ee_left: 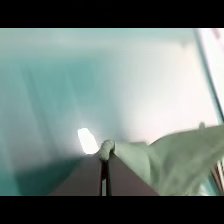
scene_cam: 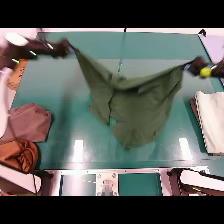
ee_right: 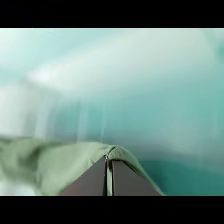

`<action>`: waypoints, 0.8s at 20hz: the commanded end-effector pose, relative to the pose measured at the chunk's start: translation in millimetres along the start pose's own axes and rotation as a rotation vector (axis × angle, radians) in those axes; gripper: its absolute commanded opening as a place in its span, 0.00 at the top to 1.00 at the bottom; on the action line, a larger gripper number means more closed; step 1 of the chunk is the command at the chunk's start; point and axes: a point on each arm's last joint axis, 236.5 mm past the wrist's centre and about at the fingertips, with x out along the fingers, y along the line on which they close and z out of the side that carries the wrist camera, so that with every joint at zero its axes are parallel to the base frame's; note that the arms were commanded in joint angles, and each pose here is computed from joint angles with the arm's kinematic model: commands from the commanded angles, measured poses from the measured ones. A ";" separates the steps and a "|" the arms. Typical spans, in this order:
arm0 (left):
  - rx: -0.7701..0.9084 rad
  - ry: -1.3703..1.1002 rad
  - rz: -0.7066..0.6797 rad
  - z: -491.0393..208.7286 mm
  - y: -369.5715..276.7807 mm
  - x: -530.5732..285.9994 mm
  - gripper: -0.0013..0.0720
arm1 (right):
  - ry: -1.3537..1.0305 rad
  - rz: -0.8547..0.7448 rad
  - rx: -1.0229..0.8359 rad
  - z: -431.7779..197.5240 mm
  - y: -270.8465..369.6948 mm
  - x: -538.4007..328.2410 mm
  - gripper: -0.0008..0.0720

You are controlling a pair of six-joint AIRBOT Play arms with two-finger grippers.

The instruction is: Fold the shirts.

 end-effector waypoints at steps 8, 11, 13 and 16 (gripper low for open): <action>0.757 -0.777 0.389 78.9 -291.3 -381.4 0.95 | -0.694 -0.039 -0.384 69.8 254.4 -288.2 0.95; 0.832 -0.883 0.495 58.5 -318.9 -436.8 0.95 | -0.850 -0.026 -0.445 58.2 299.9 -328.9 0.95; 0.844 -0.881 0.562 54.7 -313.6 -447.6 0.95 | -0.873 -0.021 -0.464 56.2 309.2 -335.7 0.95; 0.805 -0.786 0.594 55.8 -283.5 -425.8 0.95 | -0.801 -0.022 -0.398 61.5 284.4 -315.7 0.95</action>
